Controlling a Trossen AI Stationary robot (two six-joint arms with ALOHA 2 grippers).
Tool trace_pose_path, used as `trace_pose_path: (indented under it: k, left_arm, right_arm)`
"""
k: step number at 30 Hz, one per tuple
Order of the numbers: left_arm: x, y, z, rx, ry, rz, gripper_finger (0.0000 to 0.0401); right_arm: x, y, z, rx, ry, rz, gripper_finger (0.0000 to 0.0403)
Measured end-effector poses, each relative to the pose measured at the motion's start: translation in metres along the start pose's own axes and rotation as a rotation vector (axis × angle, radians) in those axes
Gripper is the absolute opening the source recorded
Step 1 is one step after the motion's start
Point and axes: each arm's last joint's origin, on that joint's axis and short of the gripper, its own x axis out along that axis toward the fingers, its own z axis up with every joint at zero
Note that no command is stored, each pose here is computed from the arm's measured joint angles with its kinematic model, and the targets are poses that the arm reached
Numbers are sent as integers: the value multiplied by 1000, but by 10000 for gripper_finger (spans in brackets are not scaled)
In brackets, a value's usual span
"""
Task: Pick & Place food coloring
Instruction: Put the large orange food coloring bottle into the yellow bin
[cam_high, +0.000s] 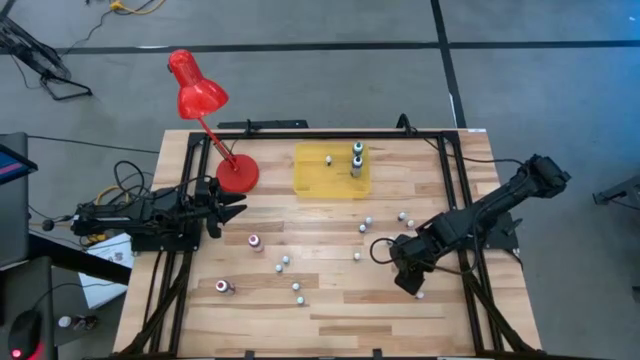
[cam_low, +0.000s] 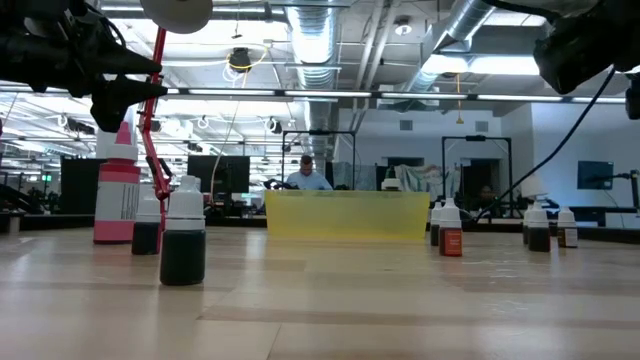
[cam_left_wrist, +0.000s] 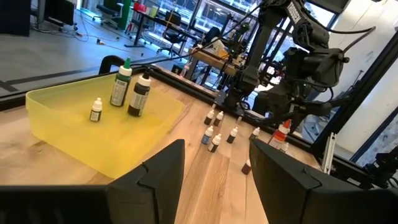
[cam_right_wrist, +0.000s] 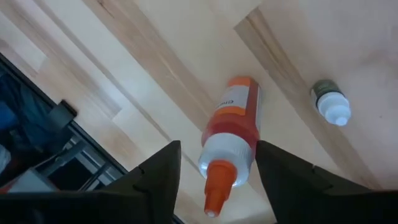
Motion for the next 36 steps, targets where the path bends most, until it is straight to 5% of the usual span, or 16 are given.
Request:
trace_pose_path:
  k: [15, 36]
  left_arm:
    - [0, 0, 0, 1, 1, 0, 174]
    - [0, 0, 0, 1, 1, 1, 174]
  right_arm:
    - [3, 3, -12, -45, 24, -23, 125]
    - [3, 4, -10, -54, -11, -17, 101]
